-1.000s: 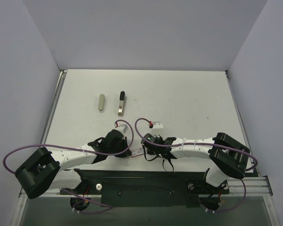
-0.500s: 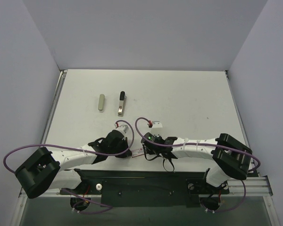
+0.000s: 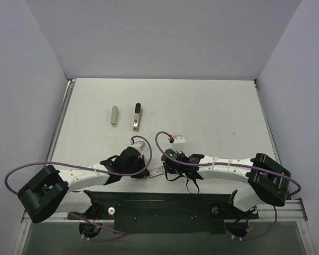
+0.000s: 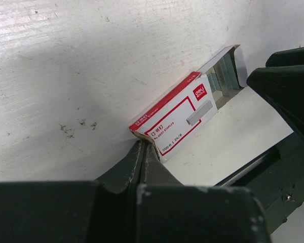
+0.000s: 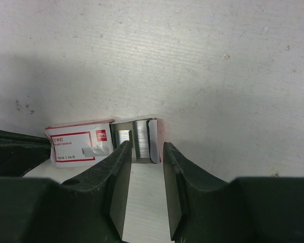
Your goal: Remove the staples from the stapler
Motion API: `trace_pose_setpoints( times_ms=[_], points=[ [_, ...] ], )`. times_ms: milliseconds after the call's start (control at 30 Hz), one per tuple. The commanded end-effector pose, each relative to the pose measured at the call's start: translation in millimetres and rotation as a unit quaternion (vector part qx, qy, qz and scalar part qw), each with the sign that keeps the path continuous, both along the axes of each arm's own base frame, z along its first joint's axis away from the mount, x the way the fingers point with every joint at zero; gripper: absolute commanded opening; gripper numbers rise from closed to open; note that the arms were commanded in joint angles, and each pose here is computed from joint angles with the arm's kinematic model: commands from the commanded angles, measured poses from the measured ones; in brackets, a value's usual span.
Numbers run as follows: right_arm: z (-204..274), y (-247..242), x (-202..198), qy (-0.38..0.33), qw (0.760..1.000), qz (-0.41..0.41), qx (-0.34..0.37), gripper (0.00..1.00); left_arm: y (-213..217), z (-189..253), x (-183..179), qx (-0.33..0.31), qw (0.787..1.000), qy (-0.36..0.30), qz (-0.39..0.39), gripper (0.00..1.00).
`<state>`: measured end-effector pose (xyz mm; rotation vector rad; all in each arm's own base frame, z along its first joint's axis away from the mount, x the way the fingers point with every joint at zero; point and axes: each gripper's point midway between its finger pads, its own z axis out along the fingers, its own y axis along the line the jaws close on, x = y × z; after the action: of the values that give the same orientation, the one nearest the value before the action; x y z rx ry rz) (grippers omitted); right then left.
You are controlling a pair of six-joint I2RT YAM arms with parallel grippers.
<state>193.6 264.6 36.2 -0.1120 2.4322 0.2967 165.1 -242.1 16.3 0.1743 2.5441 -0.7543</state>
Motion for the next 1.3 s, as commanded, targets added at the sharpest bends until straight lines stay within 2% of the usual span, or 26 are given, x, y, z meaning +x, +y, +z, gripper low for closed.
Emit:
trace_pose_setpoints(
  times_ms=[0,600,767,1133,1267],
  points=[
    [-8,-6,0,0.000,0.999,0.004,-0.033,0.29,19,-24,-18,0.053,0.998,0.037,-0.006,0.00],
    [-7,-14,3,-0.014,0.999,-0.016,-0.030,0.31,20,-25,-19,0.055,0.998,0.037,-0.006,0.00],
    [-5,-20,5,-0.018,0.999,-0.026,-0.033,0.24,20,-25,-19,0.055,0.998,0.037,-0.006,0.00],
    [-10,-29,9,-0.016,0.998,-0.041,-0.043,0.01,19,-25,-18,0.055,0.998,0.037,-0.007,0.00],
    [-14,-30,11,-0.013,0.998,-0.045,-0.047,0.00,19,-25,-18,0.057,0.998,0.038,-0.008,0.00]
  ],
)
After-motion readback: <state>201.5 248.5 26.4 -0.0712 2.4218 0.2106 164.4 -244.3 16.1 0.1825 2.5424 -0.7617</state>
